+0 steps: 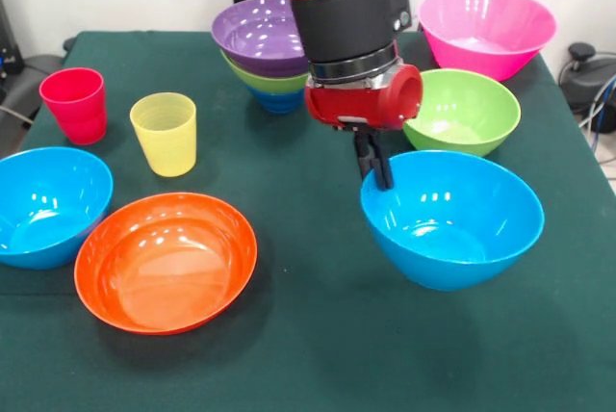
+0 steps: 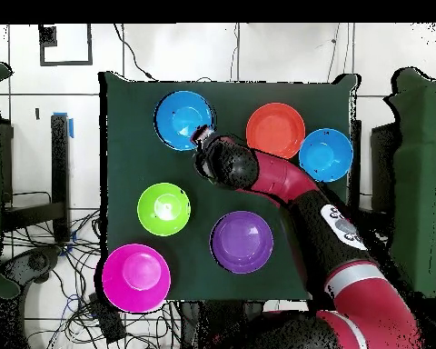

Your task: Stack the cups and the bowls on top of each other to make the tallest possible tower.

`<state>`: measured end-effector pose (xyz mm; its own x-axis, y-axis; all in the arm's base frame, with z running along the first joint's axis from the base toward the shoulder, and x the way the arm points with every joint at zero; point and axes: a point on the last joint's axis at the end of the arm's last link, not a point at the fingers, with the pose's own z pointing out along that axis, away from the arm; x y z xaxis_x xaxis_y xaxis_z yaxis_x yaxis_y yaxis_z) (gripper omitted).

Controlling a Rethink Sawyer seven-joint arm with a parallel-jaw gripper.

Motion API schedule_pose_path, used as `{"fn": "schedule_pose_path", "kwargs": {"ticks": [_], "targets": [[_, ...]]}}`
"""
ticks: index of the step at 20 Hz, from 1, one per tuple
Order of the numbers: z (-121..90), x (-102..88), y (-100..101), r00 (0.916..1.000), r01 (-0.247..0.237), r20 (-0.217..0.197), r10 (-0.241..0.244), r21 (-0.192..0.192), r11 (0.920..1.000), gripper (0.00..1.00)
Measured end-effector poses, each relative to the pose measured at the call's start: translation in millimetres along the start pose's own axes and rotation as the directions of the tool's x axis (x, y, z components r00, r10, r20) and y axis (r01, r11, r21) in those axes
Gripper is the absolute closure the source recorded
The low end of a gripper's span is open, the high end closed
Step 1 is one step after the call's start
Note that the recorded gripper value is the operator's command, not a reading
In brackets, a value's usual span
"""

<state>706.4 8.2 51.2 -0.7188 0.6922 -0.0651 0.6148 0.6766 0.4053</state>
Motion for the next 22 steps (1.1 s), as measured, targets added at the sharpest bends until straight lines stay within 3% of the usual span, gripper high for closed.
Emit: {"fn": "schedule_pose_path", "kwargs": {"ticks": [9,22], "targets": [[-14.2,-18.9,1.4,0.9974,-0.07,-0.022,0.069,-0.075,0.9947,1.0],[-17.7,-8.7,17.8,0.9968,-0.069,-0.048,0.064,-0.11,0.9916,1.0]]}}
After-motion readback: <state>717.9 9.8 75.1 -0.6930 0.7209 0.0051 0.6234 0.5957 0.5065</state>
